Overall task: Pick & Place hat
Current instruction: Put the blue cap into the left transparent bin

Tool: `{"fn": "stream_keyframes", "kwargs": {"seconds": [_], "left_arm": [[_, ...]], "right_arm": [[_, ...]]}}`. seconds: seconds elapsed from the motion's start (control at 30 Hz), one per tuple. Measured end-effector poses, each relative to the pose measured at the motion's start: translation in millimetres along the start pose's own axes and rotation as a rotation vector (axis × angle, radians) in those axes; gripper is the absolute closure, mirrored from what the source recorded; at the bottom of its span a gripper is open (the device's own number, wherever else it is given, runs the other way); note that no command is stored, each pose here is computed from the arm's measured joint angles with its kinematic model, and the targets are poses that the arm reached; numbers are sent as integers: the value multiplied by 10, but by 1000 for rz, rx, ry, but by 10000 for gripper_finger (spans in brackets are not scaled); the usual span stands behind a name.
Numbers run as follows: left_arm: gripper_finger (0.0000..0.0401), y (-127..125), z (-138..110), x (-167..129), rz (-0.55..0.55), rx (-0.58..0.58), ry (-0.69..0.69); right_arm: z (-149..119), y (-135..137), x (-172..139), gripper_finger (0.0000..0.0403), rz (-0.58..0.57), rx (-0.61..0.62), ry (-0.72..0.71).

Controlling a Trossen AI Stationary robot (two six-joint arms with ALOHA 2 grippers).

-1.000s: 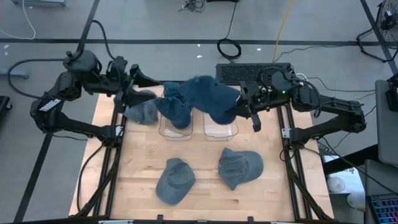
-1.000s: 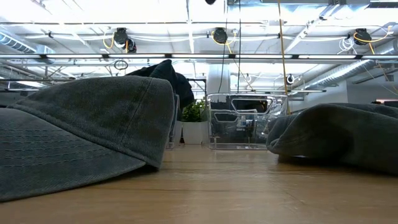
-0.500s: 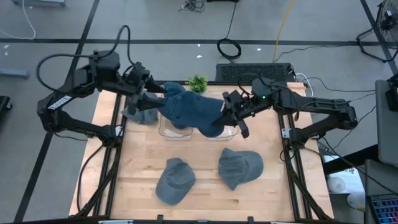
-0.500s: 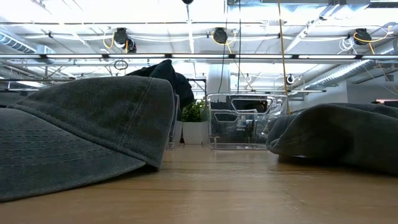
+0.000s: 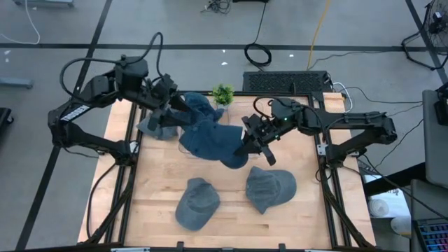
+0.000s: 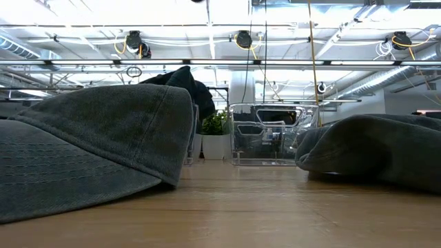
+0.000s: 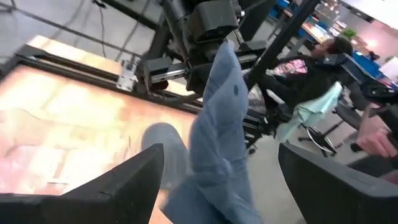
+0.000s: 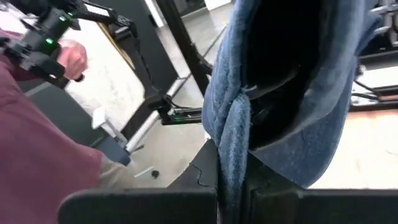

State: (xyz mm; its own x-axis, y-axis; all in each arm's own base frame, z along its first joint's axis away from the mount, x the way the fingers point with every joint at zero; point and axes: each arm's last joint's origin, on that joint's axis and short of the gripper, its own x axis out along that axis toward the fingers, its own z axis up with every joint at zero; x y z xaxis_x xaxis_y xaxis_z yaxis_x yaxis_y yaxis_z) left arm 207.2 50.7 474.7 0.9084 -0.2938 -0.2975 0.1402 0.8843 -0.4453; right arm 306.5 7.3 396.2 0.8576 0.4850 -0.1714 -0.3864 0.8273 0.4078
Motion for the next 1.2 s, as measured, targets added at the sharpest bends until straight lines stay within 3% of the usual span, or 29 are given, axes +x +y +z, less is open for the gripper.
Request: {"fn": "stream_keyframes", "kwargs": {"seconds": [0.33, 0.6, 0.73, 0.9, 1.2], "left_arm": [[95, -20, -55, 222, -47, -8, 82], [94, 62, -116, 409, 20, -51, 153], [111, 74, -139, 477, 24, -75, 177], [169, 40, -141, 482, 11, -72, 175], [326, 39, -141, 478, 13, -111, 175]], "right_arm": [[-2, -4, 7, 403, 0, 5, 0], [-2, -5, 7, 403, 0, 4, 0], [-2, -6, 7, 403, 0, 0, 1], [-3, -5, 7, 403, 1, -3, 1], [-3, -3, 7, 403, 8, -3, 4]]}}
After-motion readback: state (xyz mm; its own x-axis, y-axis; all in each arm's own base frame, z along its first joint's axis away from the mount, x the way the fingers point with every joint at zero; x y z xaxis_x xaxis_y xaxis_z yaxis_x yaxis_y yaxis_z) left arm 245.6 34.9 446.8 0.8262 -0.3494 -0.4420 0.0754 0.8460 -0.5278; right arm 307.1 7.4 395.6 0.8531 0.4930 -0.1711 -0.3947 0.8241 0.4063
